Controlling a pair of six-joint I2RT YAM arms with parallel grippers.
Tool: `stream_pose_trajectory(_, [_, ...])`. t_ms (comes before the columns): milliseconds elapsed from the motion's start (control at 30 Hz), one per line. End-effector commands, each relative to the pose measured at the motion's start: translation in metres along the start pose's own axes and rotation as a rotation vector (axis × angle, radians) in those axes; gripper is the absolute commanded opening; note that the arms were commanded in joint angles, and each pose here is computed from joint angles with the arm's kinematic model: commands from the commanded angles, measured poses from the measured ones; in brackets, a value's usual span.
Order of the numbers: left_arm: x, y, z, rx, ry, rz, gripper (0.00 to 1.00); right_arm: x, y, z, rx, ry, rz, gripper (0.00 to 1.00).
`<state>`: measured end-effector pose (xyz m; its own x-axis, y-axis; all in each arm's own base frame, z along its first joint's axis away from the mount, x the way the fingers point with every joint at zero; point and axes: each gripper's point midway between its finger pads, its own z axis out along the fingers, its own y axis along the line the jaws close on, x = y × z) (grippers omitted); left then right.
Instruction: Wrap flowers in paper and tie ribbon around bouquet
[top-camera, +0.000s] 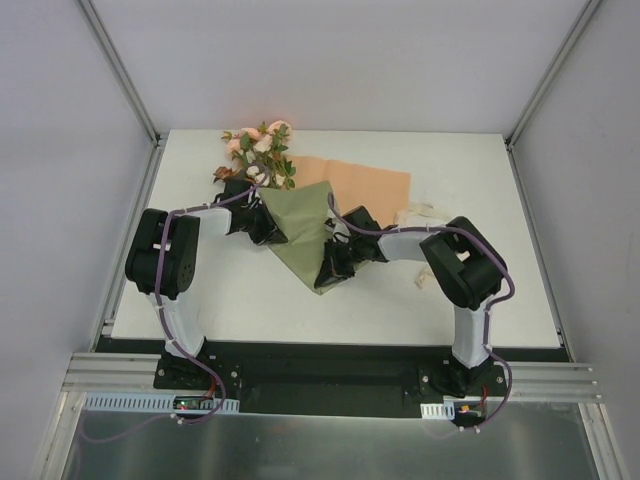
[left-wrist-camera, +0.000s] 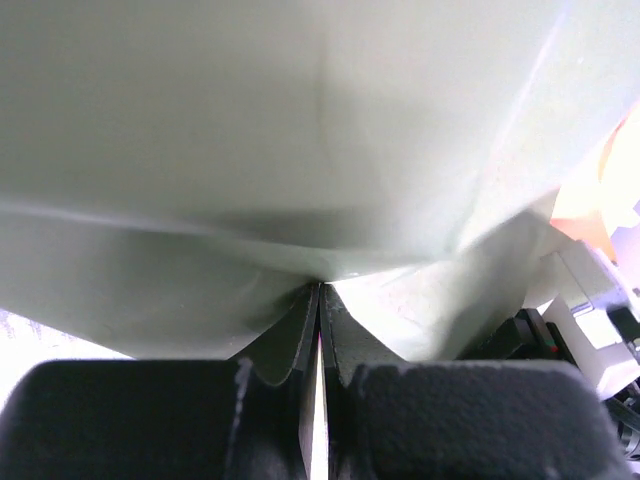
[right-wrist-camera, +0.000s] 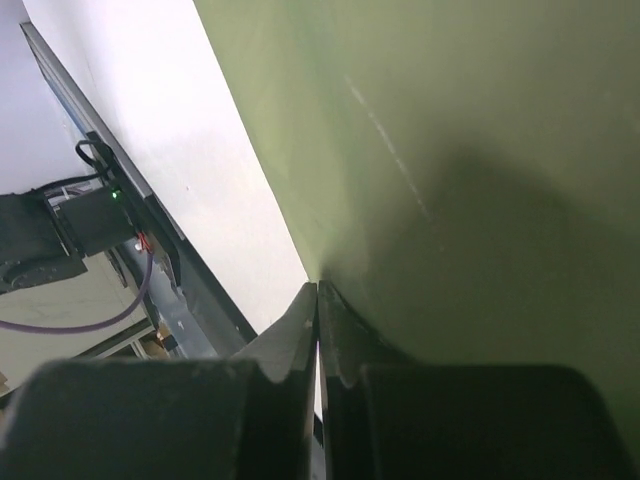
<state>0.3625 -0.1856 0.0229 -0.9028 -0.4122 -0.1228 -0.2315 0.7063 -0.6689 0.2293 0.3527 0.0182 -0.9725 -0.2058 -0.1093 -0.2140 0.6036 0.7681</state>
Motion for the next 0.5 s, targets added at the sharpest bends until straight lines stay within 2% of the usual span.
stream_pose_trajectory(0, [-0.010,-0.008,-0.004,-0.004,-0.017,0.077,0.00,0.011,0.015,-0.026,0.006,-0.019,-0.022,0.03])
stream_pose_trajectory(67, [-0.011,-0.018,-0.008,0.021,-0.013,0.095,0.00,0.009,0.024,-0.033,-0.007,-0.027,-0.047,0.03])
stream_pose_trajectory(233, [-0.004,-0.061,-0.030,0.130,-0.016,0.183,0.15,-0.013,0.028,-0.072,-0.029,-0.133,-0.005,0.09])
stream_pose_trajectory(333, [0.005,-0.082,-0.044,0.182,-0.017,0.206,0.20,-0.028,0.017,-0.102,-0.018,-0.230,0.050,0.21])
stream_pose_trajectory(467, [0.040,-0.107,-0.038,0.212,0.043,0.252,0.21,-0.037,-0.010,-0.129,0.013,-0.313,0.138,0.38])
